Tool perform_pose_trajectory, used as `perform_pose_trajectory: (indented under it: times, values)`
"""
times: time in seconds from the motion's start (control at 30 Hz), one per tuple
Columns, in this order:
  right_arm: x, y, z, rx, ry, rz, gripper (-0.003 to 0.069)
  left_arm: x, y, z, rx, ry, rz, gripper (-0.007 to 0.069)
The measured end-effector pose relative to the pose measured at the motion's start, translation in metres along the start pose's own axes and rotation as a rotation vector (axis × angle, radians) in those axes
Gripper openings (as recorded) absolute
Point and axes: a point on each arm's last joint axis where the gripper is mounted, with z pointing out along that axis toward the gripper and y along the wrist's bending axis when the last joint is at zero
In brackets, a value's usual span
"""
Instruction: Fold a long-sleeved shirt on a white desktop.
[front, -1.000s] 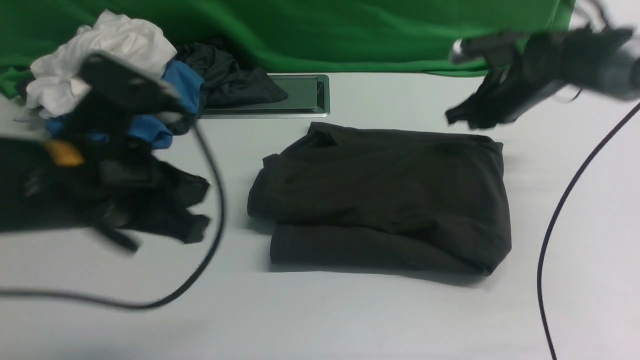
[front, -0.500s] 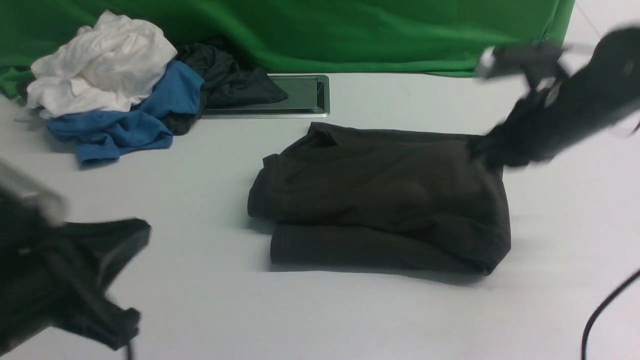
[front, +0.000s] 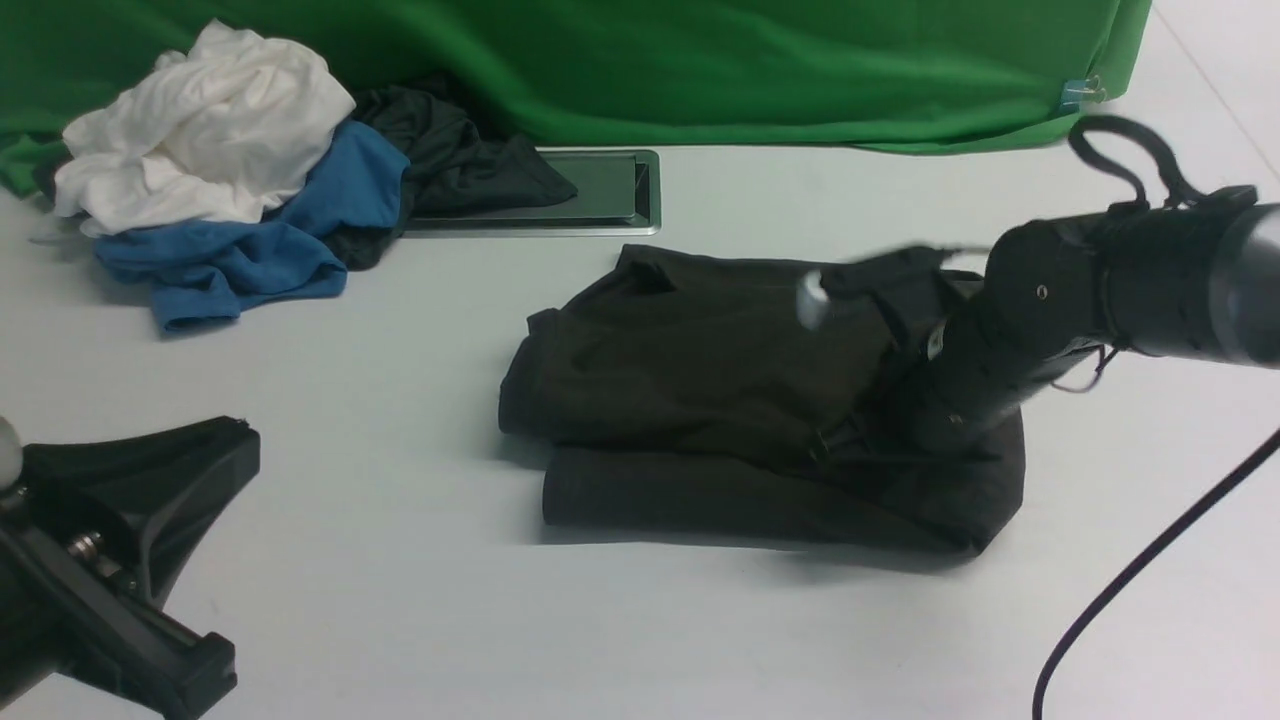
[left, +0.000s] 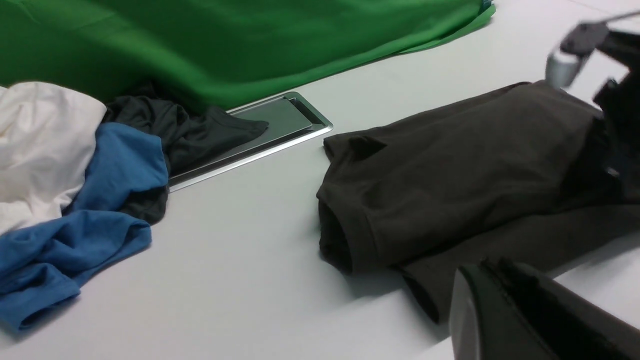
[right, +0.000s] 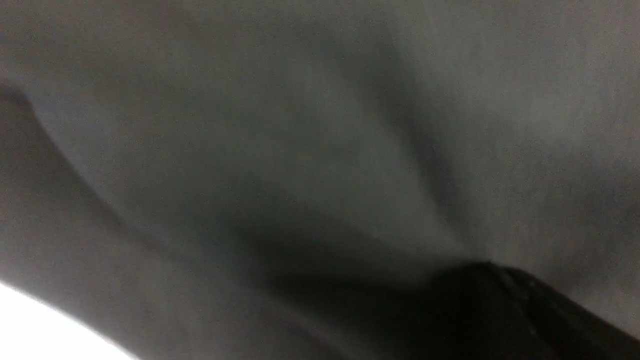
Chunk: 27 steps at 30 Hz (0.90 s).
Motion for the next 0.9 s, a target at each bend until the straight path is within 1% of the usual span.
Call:
perform_pose_trajectory:
  times: [0.13, 0.23, 0.3, 0.37, 0.43, 0.53, 0.67, 0.83, 0.9]
  values:
    - [0.005, 0.0, -0.008, 0.006, 0.047, -0.018, 0.0034, 0.0, 0.0, 0.0, -0.002, 0.001, 0.008, 0.0019]
    - [0.006, -0.001, -0.03, 0.029, 0.035, -0.038, 0.0037, 0.0, 0.0, 0.0, -0.004, 0.001, 0.011, 0.0019]
    - [0.005, -0.006, -0.041, 0.042, 0.014, -0.019, 0.0038, 0.0, 0.0, 0.0, -0.005, -0.002, 0.012, 0.0019]
    - [0.005, -0.016, -0.049, 0.055, 0.005, 0.013, 0.0039, 0.0, 0.001, 0.0, -0.01, -0.005, 0.019, 0.0019]
    - [0.008, -0.027, -0.049, 0.068, 0.023, 0.054, 0.004, 0.0, 0.001, 0.0, -0.017, -0.007, 0.032, 0.0019]
    - [0.021, -0.045, -0.032, 0.083, 0.102, 0.108, 0.0041, 0.0, 0.002, 0.0, -0.019, -0.006, 0.039, 0.0019]
    - [0.03, -0.053, -0.014, 0.083, 0.182, 0.122, 0.0043, -0.001, 0.002, 0.0, -0.021, -0.009, 0.039, 0.0019]
    - [0.027, -0.058, -0.02, 0.085, 0.189, 0.157, 0.0058, 0.0, 0.002, 0.0, -0.021, -0.009, 0.042, 0.0019]
    - [0.022, -0.06, -0.029, 0.093, 0.154, 0.192, 0.007, 0.0, 0.002, 0.0, -0.021, -0.008, 0.043, 0.0019]
